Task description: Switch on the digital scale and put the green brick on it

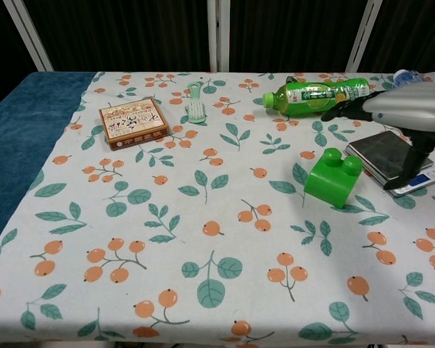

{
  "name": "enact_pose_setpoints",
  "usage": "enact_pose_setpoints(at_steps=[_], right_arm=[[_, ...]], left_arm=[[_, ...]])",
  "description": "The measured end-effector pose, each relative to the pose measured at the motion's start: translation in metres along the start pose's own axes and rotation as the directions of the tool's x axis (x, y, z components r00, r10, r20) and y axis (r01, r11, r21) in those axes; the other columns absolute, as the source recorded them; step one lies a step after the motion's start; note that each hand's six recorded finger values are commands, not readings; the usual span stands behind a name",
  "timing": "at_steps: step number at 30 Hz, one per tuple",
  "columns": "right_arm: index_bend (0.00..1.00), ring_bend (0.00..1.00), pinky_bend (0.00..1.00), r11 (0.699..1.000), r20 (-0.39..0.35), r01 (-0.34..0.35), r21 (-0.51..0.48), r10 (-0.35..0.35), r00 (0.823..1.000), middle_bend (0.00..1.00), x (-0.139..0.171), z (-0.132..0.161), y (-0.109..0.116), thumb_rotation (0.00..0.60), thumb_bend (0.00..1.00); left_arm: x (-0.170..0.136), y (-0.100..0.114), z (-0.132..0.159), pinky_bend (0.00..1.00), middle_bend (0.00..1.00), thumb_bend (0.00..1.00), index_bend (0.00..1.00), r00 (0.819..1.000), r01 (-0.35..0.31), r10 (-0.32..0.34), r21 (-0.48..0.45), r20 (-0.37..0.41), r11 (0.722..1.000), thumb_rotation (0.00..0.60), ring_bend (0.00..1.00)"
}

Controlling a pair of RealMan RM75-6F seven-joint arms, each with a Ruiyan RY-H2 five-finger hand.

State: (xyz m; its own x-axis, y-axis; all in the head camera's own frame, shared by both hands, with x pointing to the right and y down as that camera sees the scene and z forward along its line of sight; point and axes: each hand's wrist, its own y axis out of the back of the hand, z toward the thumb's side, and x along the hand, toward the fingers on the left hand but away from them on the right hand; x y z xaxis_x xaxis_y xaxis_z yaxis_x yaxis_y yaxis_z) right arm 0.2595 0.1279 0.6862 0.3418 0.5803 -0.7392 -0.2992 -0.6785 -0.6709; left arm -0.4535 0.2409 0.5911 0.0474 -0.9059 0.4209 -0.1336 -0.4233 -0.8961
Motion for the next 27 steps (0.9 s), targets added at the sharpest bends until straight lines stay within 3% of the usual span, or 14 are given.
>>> enact_pose_setpoints(at_steps=[6,10,12,16,20,23,27], right_arm=[[0.00,0.00,0.00,0.995,-0.017,-0.025,0.098,0.027,0.999,0.01,-0.028,0.020,-0.005,0.600,0.03],[0.01,0.00,0.00,0.990,-0.016,-0.041,0.132,0.044,0.999,0.11,-0.042,0.031,-0.012,0.600,0.06],[0.09,0.01,0.00,0.991,-0.017,-0.040,0.128,0.042,0.999,0.22,-0.044,0.032,-0.014,0.600,0.08],[0.39,0.12,0.00,0.992,-0.025,-0.001,0.124,0.004,1.000,0.48,-0.045,0.034,-0.012,0.600,0.13],[0.62,0.22,0.00,0.992,-0.033,0.053,0.118,-0.050,0.998,0.63,-0.045,0.034,-0.008,0.600,0.16],[0.70,0.26,0.00,0.991,-0.032,0.088,0.097,-0.085,0.996,0.68,-0.044,0.031,-0.005,0.600,0.20],[0.72,0.27,0.00,0.986,-0.015,0.158,0.060,-0.157,0.987,0.69,-0.040,0.022,0.009,0.600,0.21]], left_arm=[[-0.002,0.003,-0.002,0.00,0.07,0.06,0.06,1.000,-0.009,0.009,-0.005,-0.004,1.000,0.600,0.00],[-0.002,0.003,-0.004,0.00,0.07,0.06,0.06,1.000,-0.011,0.011,-0.009,-0.006,1.000,0.600,0.00],[-0.002,0.003,-0.004,0.00,0.07,0.06,0.06,1.000,-0.011,0.011,-0.011,-0.006,1.000,0.600,0.00],[-0.003,0.003,-0.005,0.00,0.07,0.06,0.06,1.000,-0.011,0.010,-0.012,-0.007,1.000,0.600,0.00],[-0.002,0.002,-0.006,0.00,0.07,0.06,0.06,1.000,-0.009,0.009,-0.012,-0.008,1.000,0.600,0.00],[-0.002,0.002,-0.006,0.00,0.07,0.07,0.06,1.000,-0.008,0.008,-0.011,-0.008,1.000,0.600,0.00],[-0.003,0.002,-0.006,0.00,0.07,0.06,0.06,1.000,-0.009,0.008,-0.011,-0.012,1.000,0.600,0.00]])
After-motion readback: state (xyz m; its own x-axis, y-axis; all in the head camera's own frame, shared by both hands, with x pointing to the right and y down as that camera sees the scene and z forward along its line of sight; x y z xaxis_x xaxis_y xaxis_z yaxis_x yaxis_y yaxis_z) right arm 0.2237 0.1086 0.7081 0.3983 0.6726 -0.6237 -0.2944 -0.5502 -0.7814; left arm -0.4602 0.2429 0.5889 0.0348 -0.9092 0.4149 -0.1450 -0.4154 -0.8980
